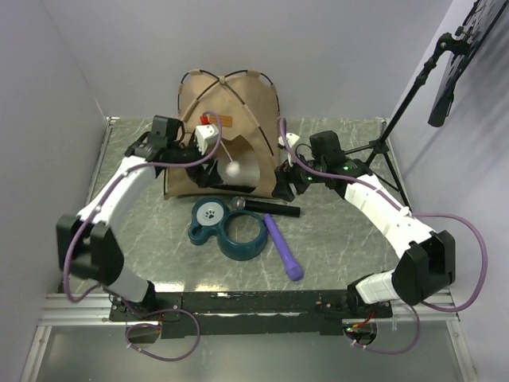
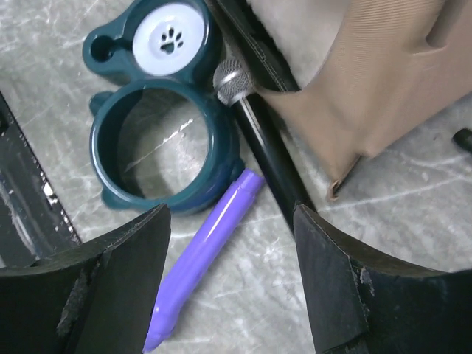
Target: Set up the pet tent
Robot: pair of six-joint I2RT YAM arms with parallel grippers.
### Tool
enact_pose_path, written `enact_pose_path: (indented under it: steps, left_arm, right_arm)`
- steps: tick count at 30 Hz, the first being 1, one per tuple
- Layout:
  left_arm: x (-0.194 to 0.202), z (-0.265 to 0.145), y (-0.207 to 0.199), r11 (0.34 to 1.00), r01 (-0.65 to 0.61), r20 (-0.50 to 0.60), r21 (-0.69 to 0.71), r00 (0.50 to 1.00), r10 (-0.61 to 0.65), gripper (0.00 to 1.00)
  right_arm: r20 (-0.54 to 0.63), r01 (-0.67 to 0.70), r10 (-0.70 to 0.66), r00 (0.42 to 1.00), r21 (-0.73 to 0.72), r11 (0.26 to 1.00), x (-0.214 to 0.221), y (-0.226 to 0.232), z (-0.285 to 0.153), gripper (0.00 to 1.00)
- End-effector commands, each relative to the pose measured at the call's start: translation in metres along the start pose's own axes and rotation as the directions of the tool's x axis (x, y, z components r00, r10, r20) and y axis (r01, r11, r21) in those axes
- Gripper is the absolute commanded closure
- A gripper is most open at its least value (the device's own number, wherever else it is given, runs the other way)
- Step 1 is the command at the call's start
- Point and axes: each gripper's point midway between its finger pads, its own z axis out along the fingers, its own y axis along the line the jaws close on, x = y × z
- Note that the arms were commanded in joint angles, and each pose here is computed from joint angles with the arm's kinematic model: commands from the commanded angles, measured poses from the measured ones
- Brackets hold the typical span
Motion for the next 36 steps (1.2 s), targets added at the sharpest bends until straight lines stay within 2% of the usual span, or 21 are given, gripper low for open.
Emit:
enact_pose_path:
  steps: [1,4,6,12,16,27,36]
  left_arm:
    - [-0.006,-0.032,-0.047,0.980,-0.164,0.056,0.110,0.986,0.158,0.07]
    - [0.013,-0.045,-0.063,0.972,-0.204,-0.002,0.118,0.979,0.206,0.08]
    - [0.027,-0.048,-0.066,0.979,-0.177,-0.035,0.097,0.983,0.182,0.08]
    - [0.037,-0.058,-0.086,0.989,-0.106,-0.024,0.102,0.994,0.109,0.08]
    - [0.038,-0.058,-0.089,0.994,-0.054,-0.016,0.094,0.998,0.056,0.08]
    - [0.039,-0.067,-0.089,1.000,-0.001,-0.009,0.020,1.000,0.001,0.08]
    - [0.047,-0.075,-0.098,0.999,0.044,0.005,-0.017,0.999,-0.044,0.08]
  right_arm:
    - [-0.003,0.002,-0.002,1.000,0.000,1.000,0.006,0.008,-0.022,0.26]
    - [-0.023,-0.015,0.017,1.000,0.078,0.997,0.025,-0.005,-0.041,0.26]
    - [-0.051,-0.027,0.035,0.998,0.148,0.989,0.043,-0.022,-0.052,0.26]
    - [-0.188,0.007,0.076,0.979,0.406,0.914,0.099,-0.095,-0.092,0.27]
    - [-0.273,0.057,0.100,0.957,0.514,0.856,0.121,-0.151,-0.105,0.28]
    - [-0.363,0.166,0.064,0.929,0.567,0.807,0.135,-0.246,-0.071,0.27]
    - [-0.397,0.168,0.050,0.916,0.494,0.853,0.155,-0.266,-0.035,0.30]
